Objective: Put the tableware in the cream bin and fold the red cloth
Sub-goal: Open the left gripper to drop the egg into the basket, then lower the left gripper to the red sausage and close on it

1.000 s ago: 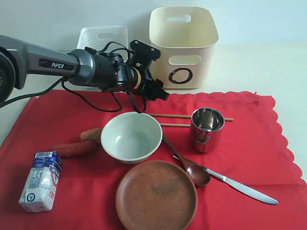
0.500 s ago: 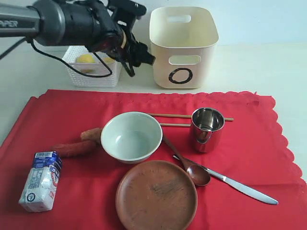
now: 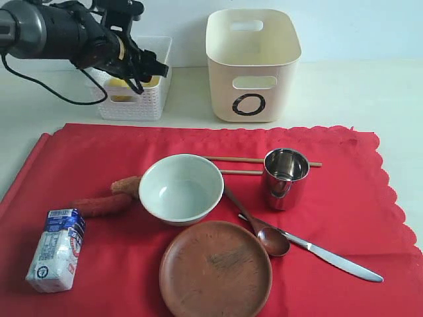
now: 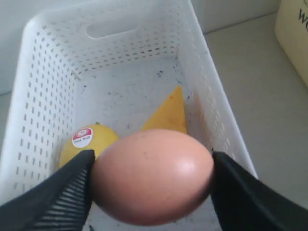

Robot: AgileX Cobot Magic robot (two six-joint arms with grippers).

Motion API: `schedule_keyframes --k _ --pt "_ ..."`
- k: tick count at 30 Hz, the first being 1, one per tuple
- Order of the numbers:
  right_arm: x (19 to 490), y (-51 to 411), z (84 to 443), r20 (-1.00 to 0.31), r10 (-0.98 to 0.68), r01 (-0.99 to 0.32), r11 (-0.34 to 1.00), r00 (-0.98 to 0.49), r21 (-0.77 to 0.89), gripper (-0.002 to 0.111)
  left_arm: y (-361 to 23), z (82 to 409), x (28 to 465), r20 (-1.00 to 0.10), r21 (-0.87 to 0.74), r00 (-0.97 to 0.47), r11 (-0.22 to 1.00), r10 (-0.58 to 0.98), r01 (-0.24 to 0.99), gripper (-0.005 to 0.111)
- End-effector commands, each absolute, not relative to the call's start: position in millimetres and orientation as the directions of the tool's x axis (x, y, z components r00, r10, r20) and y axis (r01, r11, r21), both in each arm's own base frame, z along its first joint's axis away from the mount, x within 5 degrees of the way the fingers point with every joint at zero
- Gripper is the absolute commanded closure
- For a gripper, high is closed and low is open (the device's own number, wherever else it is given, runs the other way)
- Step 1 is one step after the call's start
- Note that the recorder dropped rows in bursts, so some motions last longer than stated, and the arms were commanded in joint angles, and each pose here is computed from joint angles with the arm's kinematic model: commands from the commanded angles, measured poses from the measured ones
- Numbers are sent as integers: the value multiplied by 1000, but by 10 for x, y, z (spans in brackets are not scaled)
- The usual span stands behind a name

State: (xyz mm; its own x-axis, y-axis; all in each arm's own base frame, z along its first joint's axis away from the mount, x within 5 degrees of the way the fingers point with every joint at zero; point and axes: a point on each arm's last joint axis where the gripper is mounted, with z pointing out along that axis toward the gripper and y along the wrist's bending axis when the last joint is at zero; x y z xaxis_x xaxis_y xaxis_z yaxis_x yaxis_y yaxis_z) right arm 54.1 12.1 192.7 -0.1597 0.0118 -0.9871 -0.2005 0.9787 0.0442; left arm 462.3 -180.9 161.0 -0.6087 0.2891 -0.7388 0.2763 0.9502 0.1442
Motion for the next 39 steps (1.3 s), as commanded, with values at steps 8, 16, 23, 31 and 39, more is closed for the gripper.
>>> schedule_keyframes --k 8,16,23,31,39 --pt "541 122 1917 -988 12 -202 978 -155 44 108 -1710 1770 4577 -713 165 -652 965 259 203 3" --pt "541 122 1917 -988 12 -202 978 -155 44 108 -1633 2575 4119 -599 143 -746 955 291 259 83" --pt "541 122 1917 -988 12 -202 978 -155 44 108 -1416 2875 3590 -280 162 -902 943 328 292 106" --pt "541 122 1917 -988 12 -202 978 -155 44 108 -1390 2386 3260 -35 64 -934 934 354 352 106" --pt "541 122 1917 -988 12 -202 978 -155 44 108 -1313 1871 3071 2 58 -890 888 456 455 106"
